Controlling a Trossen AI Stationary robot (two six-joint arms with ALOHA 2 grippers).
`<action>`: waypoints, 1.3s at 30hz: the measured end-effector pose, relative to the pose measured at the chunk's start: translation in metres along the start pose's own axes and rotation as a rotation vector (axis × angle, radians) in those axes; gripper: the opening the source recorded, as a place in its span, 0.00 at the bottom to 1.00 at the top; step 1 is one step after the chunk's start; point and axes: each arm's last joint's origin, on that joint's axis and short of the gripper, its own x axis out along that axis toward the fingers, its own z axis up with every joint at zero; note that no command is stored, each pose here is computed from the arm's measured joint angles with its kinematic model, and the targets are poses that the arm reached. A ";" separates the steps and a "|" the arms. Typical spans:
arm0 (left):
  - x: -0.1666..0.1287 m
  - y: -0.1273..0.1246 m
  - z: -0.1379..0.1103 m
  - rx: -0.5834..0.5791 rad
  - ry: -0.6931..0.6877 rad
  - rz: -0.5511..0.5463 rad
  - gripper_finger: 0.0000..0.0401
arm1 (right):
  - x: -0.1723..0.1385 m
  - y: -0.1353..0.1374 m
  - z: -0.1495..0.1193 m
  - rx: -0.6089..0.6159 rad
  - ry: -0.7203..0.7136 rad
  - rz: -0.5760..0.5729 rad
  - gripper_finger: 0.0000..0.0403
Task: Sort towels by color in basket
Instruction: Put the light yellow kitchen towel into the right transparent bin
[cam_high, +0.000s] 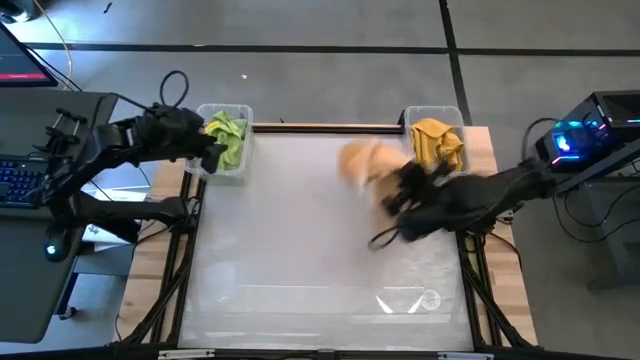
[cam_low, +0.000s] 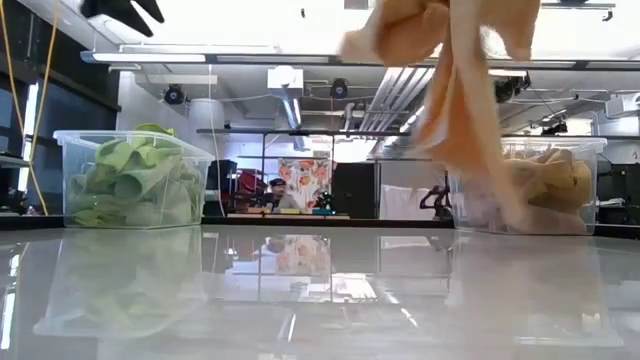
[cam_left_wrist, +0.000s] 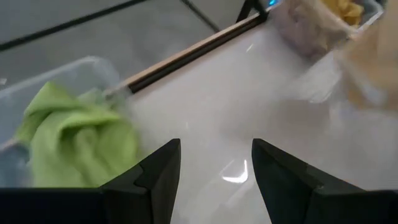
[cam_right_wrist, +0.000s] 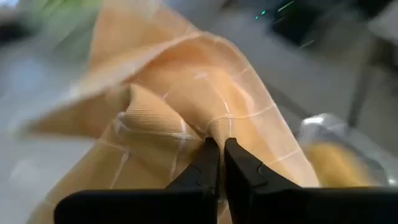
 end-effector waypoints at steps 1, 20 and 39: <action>0.004 -0.002 0.001 0.012 -0.019 -0.012 0.46 | -0.004 -0.016 0.005 0.045 -0.055 -0.026 0.01; 0.063 -0.056 0.048 0.341 -0.512 -0.403 0.46 | -0.003 -0.187 0.007 0.451 -0.361 -0.604 0.00; 0.095 -0.074 0.068 0.392 -0.645 -0.389 0.46 | 0.123 -0.183 -0.020 0.653 -0.656 -0.207 0.00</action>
